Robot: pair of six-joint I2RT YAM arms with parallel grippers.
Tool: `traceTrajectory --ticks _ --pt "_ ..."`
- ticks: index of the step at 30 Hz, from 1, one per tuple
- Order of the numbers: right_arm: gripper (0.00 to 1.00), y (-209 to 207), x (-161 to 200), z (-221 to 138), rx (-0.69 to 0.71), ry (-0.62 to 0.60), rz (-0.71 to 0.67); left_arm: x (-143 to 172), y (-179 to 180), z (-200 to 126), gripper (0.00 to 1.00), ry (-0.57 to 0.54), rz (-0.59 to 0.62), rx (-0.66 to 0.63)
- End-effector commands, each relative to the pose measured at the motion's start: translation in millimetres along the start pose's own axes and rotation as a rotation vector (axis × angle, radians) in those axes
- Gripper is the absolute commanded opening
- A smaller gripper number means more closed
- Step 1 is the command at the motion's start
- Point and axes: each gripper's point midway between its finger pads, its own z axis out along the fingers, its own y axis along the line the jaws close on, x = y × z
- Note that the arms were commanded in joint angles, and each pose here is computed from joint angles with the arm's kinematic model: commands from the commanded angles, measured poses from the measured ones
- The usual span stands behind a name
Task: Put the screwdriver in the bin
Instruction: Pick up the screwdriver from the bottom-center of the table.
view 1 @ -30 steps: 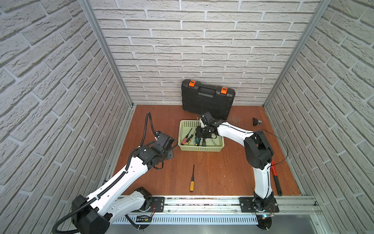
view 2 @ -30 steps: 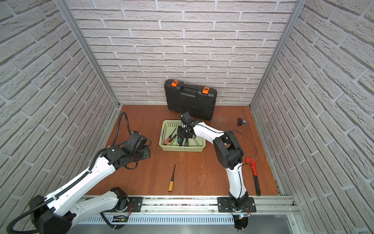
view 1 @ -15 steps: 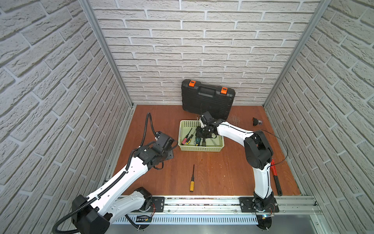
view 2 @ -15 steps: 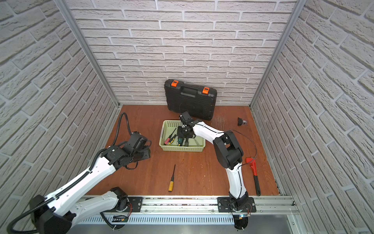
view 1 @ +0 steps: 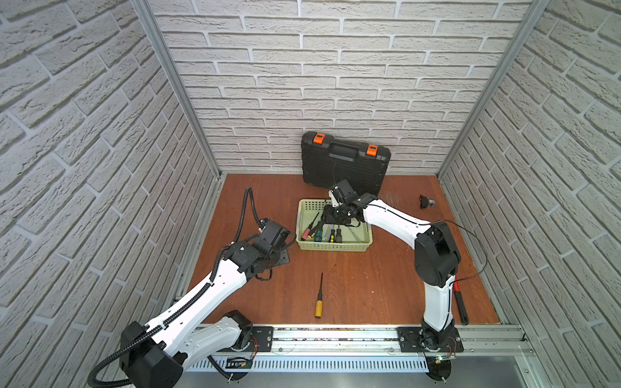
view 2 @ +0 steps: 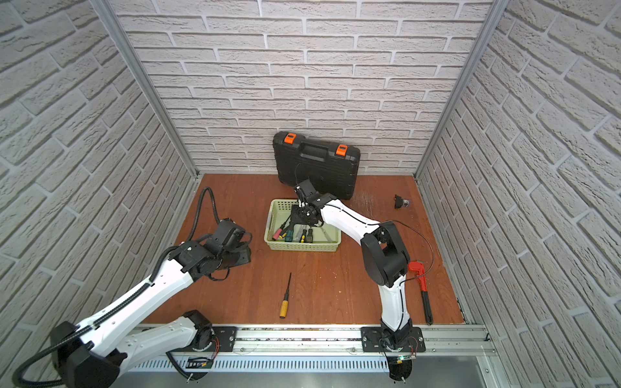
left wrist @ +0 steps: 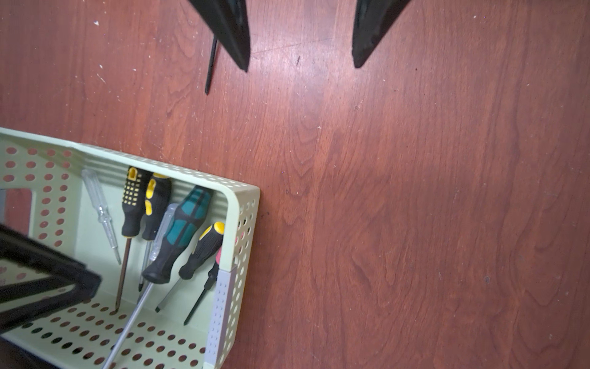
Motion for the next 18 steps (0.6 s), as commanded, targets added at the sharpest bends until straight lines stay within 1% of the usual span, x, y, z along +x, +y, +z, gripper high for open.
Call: traceTrajectory --ticks 1,5,10,15,18 --pt "0.48 17.6 -13.7 -41.3 -0.011 -0.084 -0.066 1.7 -10.8 3.1 0.53 0.021 0.022 0.024" --pt "0.48 25.8 -12.5 -76.5 -0.013 -0.133 -0.120 14.8 -25.1 7.5 0.56 0.077 0.079 0.048" --pt "0.47 27.4 1.4 -117.3 -0.029 -0.179 -0.158 46.0 -47.6 11.1 0.57 0.164 0.186 0.080" --pt "0.47 14.1 24.2 -141.3 -0.047 -0.201 -0.147 79.5 -74.9 22.1 0.57 0.225 0.266 0.099" --pt "0.47 1.0 36.3 -151.3 -0.030 -0.216 -0.154 100.6 -86.2 34.4 0.58 0.248 0.316 0.068"
